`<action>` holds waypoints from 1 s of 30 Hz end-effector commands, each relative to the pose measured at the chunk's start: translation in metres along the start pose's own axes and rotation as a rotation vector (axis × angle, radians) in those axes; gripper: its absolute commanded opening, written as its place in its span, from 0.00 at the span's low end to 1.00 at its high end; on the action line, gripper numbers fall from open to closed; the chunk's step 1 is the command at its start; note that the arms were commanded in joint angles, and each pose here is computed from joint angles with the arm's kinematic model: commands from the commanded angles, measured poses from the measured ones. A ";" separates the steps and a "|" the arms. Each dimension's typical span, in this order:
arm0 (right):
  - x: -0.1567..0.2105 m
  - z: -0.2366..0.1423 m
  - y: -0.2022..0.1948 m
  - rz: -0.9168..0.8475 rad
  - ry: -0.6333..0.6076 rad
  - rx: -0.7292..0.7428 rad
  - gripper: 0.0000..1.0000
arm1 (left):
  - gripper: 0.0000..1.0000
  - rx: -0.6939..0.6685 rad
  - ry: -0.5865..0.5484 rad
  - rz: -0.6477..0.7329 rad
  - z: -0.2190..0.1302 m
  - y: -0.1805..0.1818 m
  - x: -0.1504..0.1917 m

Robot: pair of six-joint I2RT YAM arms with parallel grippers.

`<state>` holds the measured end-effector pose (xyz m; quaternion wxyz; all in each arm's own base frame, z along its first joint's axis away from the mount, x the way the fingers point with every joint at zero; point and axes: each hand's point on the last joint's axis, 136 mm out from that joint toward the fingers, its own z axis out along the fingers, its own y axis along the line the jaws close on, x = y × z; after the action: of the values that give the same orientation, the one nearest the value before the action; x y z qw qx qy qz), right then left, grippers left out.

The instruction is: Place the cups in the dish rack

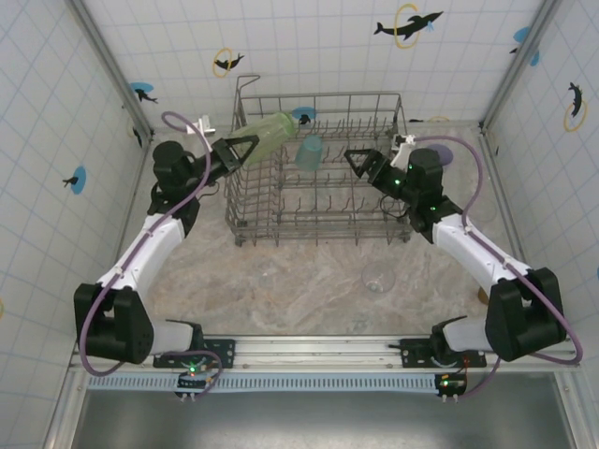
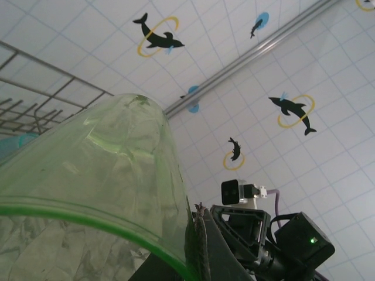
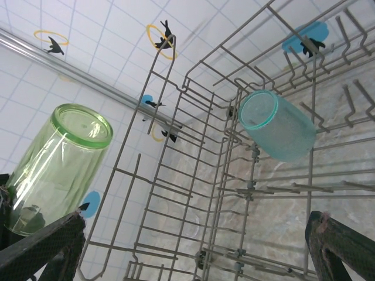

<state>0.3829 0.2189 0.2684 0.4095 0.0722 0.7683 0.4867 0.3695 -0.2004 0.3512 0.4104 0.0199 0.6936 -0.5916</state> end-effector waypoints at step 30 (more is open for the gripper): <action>-0.018 0.045 0.039 0.422 -0.095 -0.205 0.95 | 0.00 0.219 0.224 0.122 0.081 -0.031 0.081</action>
<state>0.4071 0.2585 0.2778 0.3334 0.1983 0.6942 0.6063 0.3520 -0.3019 0.3043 0.3261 0.1172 0.7003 -0.6241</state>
